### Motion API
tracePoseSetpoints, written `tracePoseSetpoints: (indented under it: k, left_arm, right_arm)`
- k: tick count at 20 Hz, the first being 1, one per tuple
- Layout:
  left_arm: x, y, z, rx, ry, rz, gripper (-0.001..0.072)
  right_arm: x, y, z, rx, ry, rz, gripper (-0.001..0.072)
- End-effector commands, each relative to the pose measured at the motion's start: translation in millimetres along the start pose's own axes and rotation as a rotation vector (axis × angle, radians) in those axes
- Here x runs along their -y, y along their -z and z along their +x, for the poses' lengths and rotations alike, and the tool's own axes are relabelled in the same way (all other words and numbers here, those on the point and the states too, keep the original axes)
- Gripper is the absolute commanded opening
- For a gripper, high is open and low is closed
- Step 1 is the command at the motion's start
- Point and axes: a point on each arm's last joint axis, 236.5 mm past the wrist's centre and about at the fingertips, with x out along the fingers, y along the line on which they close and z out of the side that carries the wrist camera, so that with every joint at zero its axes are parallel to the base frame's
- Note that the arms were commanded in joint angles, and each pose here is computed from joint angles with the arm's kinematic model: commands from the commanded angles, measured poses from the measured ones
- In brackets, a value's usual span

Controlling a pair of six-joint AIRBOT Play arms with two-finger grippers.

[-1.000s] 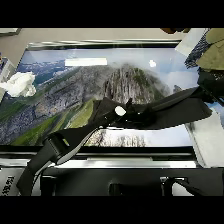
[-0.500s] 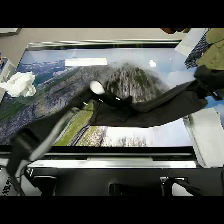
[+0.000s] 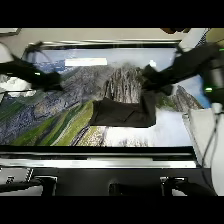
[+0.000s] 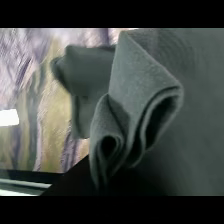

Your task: Fold the clothes and pants, and hang the long-sleeved shirts on hangers.

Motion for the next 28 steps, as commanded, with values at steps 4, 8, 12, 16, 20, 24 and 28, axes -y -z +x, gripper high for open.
tracePoseSetpoints:
  k: [4, 8, 12, 16, 20, 24, 28]
  left_arm:
    - [-53.1, 3.7, -57.6, 0.1, -0.079, -0.098, 0.0019]
    - [-53.3, 3.6, -56.7, 0.097, -0.079, -0.098, 0.002]
    - [-53.2, 3.8, -56.7, 0.097, -0.078, -0.098, 0.002]
    - [-53.2, 3.8, -56.7, 0.097, -0.078, -0.098, 0.002]
    - [-53.1, 3.7, -56.7, 0.097, -0.078, -0.098, 0.002]
    - [-52.2, 3.8, -56.4, 0.096, -0.077, -0.096, 0.002]
    - [-49.1, 4.1, -55.5, 0.094, -0.073, -0.09, 0.002]
  right_arm:
    - [-58.4, 50.6, 110.2, -0.093, -0.025, 0.023, 0.003]
    - [-56.6, 74.6, 161.1, -0.155, 0.016, 0.031, 0.003]
    - [-51.6, 84.9, 190.3, -0.184, 0.035, 0.037, 0.0031]
    - [-64.5, 74.0, 199.6, -0.137, -0.023, 0.045, 0.0041]
    - [-87.0, 68.0, 197.5, -0.112, -0.119, 0.029, 0.0233]
    - [-89.9, 53.3, 169.4, -0.082, -0.147, -0.03, 0.0365]
    - [-29.6, -6.8, 90.1, -0.029, -0.077, -0.088, 0.0506]
